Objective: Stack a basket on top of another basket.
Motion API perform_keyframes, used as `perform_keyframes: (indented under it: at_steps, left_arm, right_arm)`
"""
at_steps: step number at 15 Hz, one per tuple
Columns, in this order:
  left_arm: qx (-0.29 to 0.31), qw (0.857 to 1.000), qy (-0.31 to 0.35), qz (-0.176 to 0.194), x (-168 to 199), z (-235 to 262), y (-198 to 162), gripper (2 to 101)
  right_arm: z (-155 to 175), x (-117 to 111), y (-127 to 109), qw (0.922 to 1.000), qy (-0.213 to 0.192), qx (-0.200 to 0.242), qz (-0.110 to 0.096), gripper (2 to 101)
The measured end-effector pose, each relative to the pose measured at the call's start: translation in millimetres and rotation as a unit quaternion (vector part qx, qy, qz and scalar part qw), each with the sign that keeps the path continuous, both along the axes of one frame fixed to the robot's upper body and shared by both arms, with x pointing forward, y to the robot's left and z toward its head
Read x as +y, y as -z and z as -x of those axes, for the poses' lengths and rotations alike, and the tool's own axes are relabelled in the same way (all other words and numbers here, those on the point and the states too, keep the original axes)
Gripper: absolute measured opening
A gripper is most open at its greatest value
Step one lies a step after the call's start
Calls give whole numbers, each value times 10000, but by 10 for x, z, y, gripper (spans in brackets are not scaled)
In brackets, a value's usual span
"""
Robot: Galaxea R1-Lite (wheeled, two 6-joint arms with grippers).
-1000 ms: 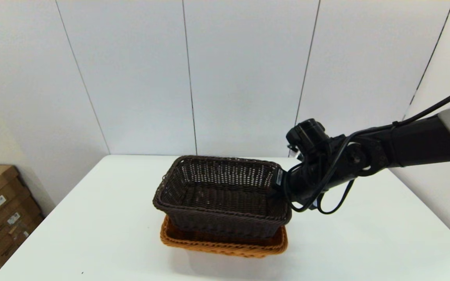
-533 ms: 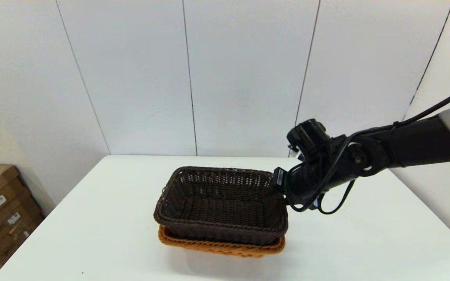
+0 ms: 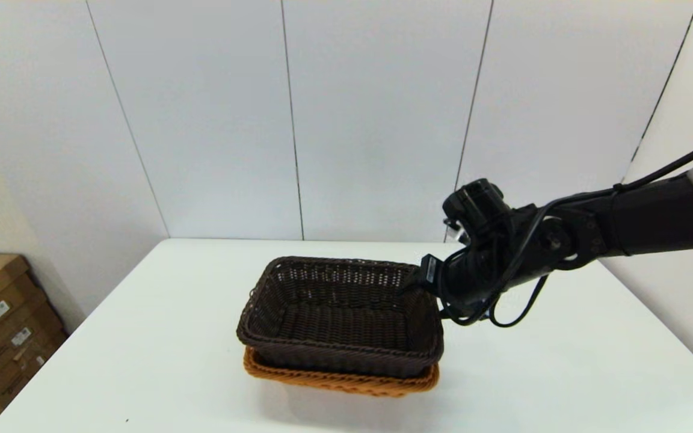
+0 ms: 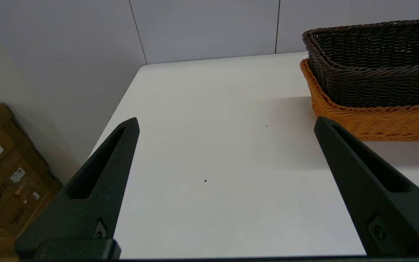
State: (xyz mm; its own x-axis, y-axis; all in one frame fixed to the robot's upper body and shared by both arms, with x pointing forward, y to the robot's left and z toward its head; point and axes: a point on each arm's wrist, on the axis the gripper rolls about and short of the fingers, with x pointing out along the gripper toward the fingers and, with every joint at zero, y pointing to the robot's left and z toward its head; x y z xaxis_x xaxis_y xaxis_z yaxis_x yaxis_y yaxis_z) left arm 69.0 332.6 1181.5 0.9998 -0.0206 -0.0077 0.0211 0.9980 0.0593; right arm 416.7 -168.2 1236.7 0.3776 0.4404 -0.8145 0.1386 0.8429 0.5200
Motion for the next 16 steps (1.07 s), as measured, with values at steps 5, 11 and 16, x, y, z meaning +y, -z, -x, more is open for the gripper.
perform_keyframes:
  at_steps: [5, 11, 16]
  left_arm:
    - [-2, 10000, 0, 0, 0, 0, 0, 978]
    - [0, 10000, 0, 0, 0, 0, 0, 978]
    - [0, 10000, 4, 2, 0, 0, 0, 978]
  right_arm:
    - [151, -103, -457, 9969, -210, -757, 8, 877]
    - [806, -580, -1150, 9692, -414, -2190, 1046, 932]
    - [1344, -1181, -1250, 9484, 120, -2624, 1775, 955]
